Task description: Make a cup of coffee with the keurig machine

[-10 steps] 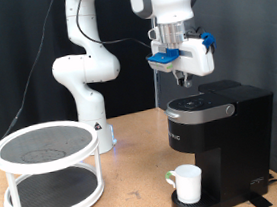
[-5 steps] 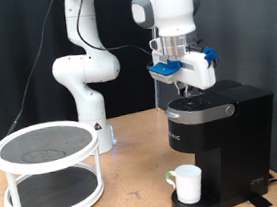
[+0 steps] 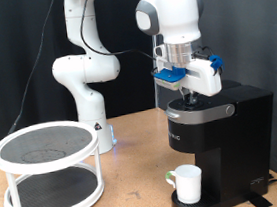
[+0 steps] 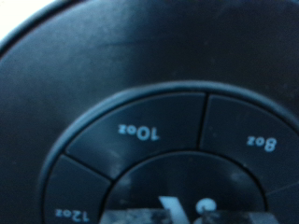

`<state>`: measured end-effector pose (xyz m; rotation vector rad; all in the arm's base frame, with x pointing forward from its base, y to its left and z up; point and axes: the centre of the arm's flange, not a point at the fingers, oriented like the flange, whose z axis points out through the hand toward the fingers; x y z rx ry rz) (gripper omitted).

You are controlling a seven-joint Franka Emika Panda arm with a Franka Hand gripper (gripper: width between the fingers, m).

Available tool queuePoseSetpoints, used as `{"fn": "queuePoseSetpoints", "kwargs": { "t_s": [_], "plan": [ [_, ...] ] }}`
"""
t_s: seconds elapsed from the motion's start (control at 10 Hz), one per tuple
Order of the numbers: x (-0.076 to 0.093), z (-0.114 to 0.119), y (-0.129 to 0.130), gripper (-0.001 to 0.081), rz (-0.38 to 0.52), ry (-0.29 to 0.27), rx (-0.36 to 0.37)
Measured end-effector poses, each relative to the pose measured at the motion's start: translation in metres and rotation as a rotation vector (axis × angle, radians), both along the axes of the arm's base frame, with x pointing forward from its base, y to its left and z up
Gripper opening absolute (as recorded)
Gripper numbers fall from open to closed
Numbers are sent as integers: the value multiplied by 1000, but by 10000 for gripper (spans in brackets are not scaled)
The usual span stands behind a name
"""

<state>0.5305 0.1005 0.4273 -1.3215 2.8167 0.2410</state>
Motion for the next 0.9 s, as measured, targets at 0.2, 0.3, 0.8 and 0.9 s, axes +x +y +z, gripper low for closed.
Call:
{"fn": "queuePoseSetpoints", "kwargs": {
  "t_s": [0.2,0.3,0.8,0.9],
  "plan": [
    [0,-1,2,0,4,5,2],
    [-1,-2,3,0,8,11,4],
    [-3,-2,3,0,5,90,32],
    [-2,-3,2,0,0,103,39]
  ]
}}
